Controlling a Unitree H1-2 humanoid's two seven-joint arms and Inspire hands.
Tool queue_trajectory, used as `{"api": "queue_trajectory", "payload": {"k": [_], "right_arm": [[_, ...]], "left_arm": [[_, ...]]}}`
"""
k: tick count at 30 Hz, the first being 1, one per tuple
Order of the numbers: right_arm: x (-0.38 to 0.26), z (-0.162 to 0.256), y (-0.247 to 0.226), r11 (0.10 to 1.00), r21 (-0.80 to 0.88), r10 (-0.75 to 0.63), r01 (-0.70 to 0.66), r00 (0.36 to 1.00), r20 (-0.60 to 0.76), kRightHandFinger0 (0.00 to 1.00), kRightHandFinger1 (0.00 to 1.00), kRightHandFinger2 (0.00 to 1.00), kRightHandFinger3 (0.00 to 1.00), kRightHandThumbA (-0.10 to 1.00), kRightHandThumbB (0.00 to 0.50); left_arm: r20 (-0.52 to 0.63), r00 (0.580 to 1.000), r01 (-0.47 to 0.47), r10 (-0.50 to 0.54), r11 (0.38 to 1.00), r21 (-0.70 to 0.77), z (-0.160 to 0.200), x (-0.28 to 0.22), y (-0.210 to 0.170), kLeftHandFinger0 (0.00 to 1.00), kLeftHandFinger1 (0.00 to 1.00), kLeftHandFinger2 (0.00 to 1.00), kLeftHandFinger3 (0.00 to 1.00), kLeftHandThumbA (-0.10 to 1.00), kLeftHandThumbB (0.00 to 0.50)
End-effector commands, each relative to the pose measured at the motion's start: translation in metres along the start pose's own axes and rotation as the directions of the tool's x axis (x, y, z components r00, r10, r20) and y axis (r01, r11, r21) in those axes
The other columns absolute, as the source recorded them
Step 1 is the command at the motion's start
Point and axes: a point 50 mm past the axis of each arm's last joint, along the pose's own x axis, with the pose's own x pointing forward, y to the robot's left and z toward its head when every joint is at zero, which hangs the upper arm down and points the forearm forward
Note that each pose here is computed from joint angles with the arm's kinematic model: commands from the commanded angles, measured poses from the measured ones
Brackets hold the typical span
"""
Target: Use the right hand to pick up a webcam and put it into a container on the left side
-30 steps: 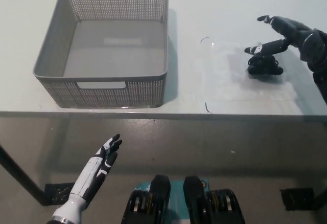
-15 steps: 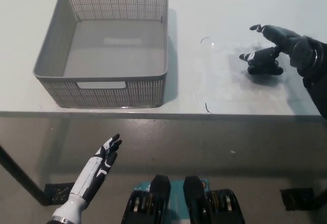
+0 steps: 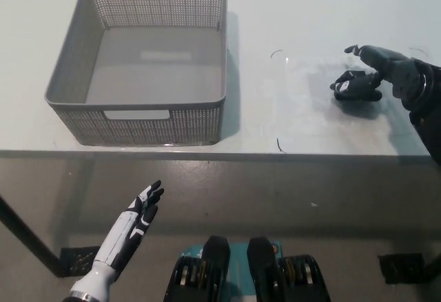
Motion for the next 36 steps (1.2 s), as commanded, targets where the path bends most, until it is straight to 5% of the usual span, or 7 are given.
{"api": "queue_trajectory", "payload": {"k": [1,23,36], "right_arm": [[-0.003,0.013,-0.034,0.994,-0.042,-0.100,0.102,0.994,0.052,1.00,1.00,1.00,1.00,0.69,0.500],[0.009,0.003,0.003,1.000,0.018,-0.022,0.021,0.999,0.037,1.00,1.00,1.00,1.00,0.74,0.500],[0.015,-0.010,0.017,0.994,0.099,0.052,-0.050,0.999,-0.012,1.00,1.00,1.00,1.00,0.66,0.500]], "left_arm": [[0.073,0.997,0.001,-0.002,1.000,0.016,0.013,0.004,0.005,1.00,1.00,1.00,1.00,1.00,0.156],[0.087,0.996,0.015,-0.016,1.000,0.013,0.016,0.014,0.007,1.00,1.00,1.00,1.00,1.00,0.163],[0.109,0.994,0.015,-0.018,1.000,0.023,0.023,0.025,0.012,1.00,1.00,1.00,1.00,1.00,0.163]]}}
